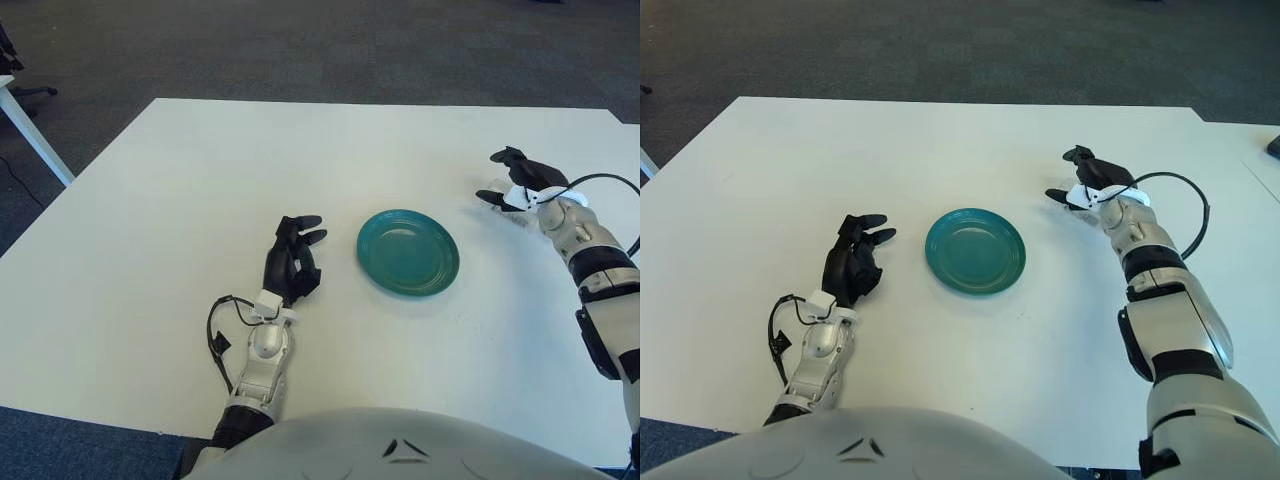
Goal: Put the bottle into the plate.
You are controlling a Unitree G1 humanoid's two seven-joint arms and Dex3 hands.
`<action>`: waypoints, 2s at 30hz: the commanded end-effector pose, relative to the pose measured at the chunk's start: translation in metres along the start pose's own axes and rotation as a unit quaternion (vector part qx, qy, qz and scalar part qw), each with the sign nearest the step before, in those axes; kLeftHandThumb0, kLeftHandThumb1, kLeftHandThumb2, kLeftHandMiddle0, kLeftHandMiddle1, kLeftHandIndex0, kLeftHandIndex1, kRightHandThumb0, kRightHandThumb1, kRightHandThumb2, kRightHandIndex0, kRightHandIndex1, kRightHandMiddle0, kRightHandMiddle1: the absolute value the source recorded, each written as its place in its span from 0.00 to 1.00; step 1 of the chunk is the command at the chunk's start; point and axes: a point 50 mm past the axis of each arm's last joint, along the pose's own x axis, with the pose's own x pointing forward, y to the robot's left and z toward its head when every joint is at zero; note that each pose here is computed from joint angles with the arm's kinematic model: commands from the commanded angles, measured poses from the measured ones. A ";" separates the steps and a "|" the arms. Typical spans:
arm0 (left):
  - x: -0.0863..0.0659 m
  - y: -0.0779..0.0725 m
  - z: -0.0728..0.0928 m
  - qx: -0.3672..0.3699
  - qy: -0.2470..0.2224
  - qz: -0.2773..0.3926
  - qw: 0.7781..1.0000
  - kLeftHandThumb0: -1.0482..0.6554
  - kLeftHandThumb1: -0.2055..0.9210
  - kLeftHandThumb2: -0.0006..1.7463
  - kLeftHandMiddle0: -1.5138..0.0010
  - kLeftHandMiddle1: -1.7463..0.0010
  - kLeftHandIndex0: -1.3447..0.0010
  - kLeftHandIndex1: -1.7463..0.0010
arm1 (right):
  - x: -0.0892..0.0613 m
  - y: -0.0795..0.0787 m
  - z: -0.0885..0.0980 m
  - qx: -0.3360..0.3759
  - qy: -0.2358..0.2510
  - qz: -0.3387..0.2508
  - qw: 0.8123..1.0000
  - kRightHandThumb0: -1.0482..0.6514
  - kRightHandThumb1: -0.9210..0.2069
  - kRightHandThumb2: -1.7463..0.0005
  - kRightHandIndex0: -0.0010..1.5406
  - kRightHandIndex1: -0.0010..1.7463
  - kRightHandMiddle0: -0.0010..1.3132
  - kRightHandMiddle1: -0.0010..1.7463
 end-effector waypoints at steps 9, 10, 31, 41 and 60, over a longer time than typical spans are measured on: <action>-0.031 0.020 -0.025 0.021 0.075 0.021 0.997 0.24 1.00 0.52 0.69 0.51 0.79 0.33 | -0.006 0.015 -0.002 0.038 0.012 -0.007 0.999 0.03 0.00 0.67 0.16 0.06 0.00 0.39; -0.032 0.020 -0.025 0.022 0.075 0.020 0.997 0.24 1.00 0.52 0.69 0.51 0.79 0.33 | -0.006 0.016 -0.002 0.041 0.013 -0.008 0.999 0.03 0.00 0.66 0.16 0.06 0.00 0.39; -0.035 0.029 -0.020 0.029 0.075 0.009 0.997 0.22 1.00 0.51 0.69 0.50 0.80 0.33 | -0.019 0.035 -0.009 0.061 0.018 -0.006 0.998 0.02 0.00 0.65 0.17 0.06 0.00 0.40; -0.038 0.028 -0.017 0.021 0.077 0.007 0.997 0.23 1.00 0.48 0.68 0.49 0.79 0.32 | -0.026 0.042 -0.015 0.065 0.018 -0.003 0.998 0.02 0.00 0.63 0.17 0.06 0.00 0.40; -0.040 0.029 -0.013 0.017 0.078 0.009 0.997 0.23 1.00 0.47 0.68 0.48 0.78 0.32 | -0.037 0.053 -0.020 0.074 0.022 0.002 0.997 0.04 0.00 0.66 0.17 0.05 0.00 0.39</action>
